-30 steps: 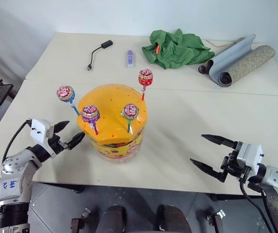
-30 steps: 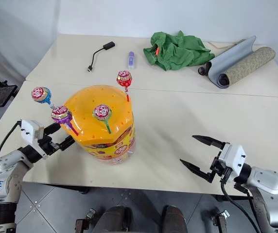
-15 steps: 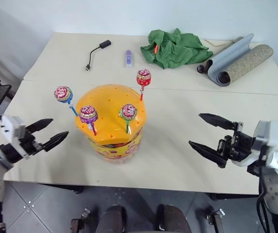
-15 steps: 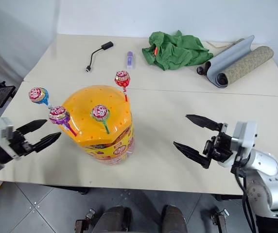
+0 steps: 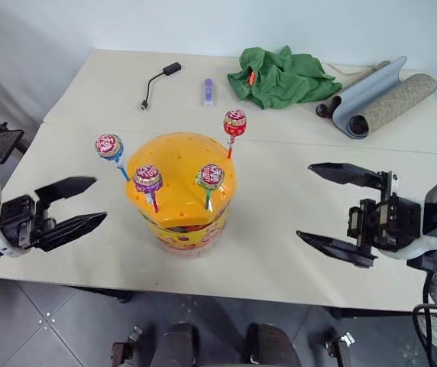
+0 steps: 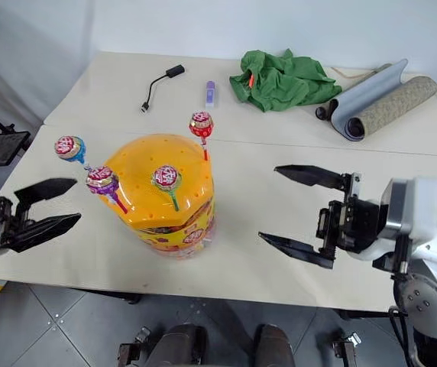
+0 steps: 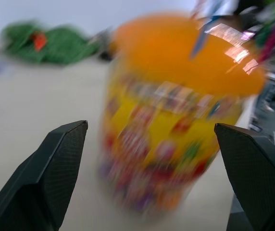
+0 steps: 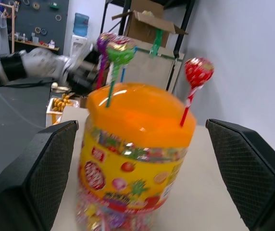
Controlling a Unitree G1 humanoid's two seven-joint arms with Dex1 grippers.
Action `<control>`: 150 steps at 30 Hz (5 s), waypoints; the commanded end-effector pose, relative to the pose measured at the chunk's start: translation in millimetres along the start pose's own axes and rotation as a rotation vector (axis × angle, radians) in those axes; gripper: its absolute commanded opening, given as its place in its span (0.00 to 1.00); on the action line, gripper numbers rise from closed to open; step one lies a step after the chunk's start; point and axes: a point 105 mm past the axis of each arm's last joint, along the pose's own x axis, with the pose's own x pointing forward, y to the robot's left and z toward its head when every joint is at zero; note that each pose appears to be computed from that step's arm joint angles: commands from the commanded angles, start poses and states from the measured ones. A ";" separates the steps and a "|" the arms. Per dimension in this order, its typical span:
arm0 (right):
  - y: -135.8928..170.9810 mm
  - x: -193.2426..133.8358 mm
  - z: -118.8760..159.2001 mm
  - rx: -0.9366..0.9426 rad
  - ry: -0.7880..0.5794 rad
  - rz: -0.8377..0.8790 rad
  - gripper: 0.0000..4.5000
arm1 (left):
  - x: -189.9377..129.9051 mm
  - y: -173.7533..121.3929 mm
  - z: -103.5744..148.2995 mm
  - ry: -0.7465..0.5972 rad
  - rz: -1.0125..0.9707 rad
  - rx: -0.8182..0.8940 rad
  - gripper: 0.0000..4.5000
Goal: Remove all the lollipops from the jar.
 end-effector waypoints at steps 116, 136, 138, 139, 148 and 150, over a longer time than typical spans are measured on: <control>-14.3 11.9 -34.4 0.096 0.278 0.030 1.00 | -108.1 108.7 -87.1 0.507 0.751 -0.382 0.42; -57.8 111.3 -14.8 0.278 0.038 0.008 1.00 | -16.7 1.8 36.6 -0.154 -0.037 0.099 0.76; -55.0 115.7 -14.9 0.298 0.033 0.024 0.91 | -9.1 -4.9 37.1 -0.142 -0.065 0.090 0.77; -53.2 116.9 -14.6 0.300 0.030 0.035 0.86 | -6.8 -6.4 38.3 -0.143 -0.069 0.092 0.77; -49.1 117.3 -8.3 0.281 -0.020 0.078 0.21 | 8.9 -12.3 45.1 -0.148 -0.124 0.113 0.77; -61.5 106.3 14.0 0.269 -0.164 0.052 0.04 | 14.6 -13.7 43.8 -0.146 -0.151 0.113 0.77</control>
